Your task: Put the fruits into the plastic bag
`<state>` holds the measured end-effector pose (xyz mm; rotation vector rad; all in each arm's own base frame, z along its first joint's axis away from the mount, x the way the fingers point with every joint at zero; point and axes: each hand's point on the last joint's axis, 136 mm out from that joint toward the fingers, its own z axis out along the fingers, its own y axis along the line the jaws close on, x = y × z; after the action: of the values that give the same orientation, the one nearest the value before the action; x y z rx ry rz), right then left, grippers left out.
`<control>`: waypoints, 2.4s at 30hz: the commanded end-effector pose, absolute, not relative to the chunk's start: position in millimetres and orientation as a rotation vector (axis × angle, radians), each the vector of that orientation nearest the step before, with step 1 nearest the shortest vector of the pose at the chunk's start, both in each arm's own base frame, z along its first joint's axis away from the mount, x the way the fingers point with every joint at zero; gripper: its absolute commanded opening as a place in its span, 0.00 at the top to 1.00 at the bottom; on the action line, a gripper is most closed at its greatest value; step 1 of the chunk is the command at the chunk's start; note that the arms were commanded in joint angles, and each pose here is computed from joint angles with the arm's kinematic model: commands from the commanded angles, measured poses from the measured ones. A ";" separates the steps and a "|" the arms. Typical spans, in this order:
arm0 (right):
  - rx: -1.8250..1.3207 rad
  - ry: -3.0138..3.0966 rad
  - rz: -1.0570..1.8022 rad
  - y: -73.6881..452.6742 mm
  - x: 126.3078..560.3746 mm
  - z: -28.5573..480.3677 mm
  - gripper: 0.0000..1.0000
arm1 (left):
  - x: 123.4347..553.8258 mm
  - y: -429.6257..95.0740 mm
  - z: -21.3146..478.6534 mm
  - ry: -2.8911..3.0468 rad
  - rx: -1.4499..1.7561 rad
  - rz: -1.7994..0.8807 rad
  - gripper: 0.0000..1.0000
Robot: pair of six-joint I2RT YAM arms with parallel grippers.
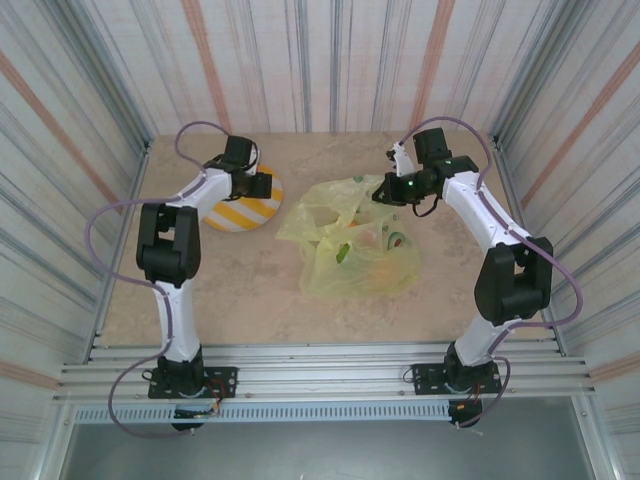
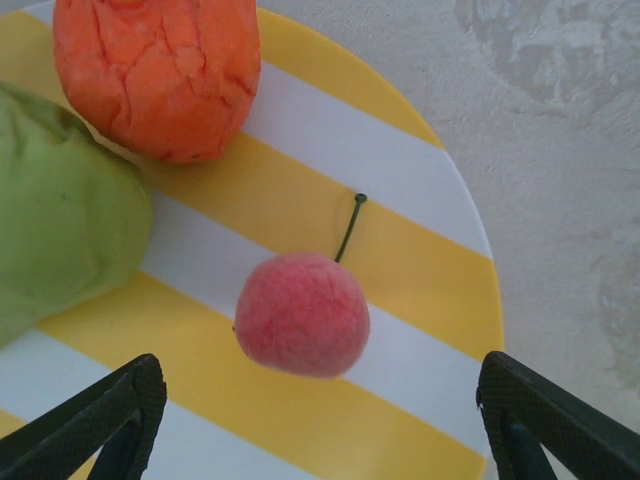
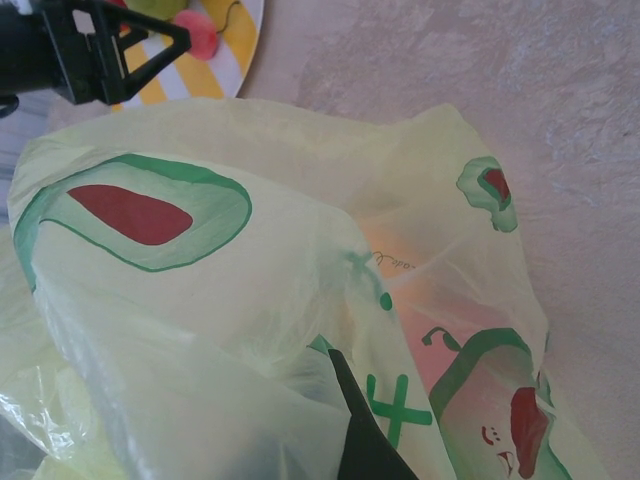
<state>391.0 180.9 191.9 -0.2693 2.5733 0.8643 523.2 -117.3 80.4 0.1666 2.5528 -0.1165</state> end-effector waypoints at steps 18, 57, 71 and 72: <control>-0.275 2.599 0.896 185.1 388.5 187.9 1.00 | 537.7 -112.5 48.7 2.696 0.257 -0.045 0.40; -0.268 2.587 0.912 185.5 386.2 190.0 1.00 | 450.9 -120.8 174.3 2.422 0.062 -0.361 0.57; -0.274 2.563 0.971 192.3 388.4 194.8 1.00 | 290.0 -259.9 282.5 2.071 0.469 -0.854 0.57; -0.273 2.557 0.988 193.9 388.1 195.9 1.00 | 287.2 -270.7 280.3 2.074 0.500 -0.859 0.57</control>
<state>389.0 186.4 194.2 -0.2834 2.5637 0.9167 296.4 -242.5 296.8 0.4461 2.0403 -0.7918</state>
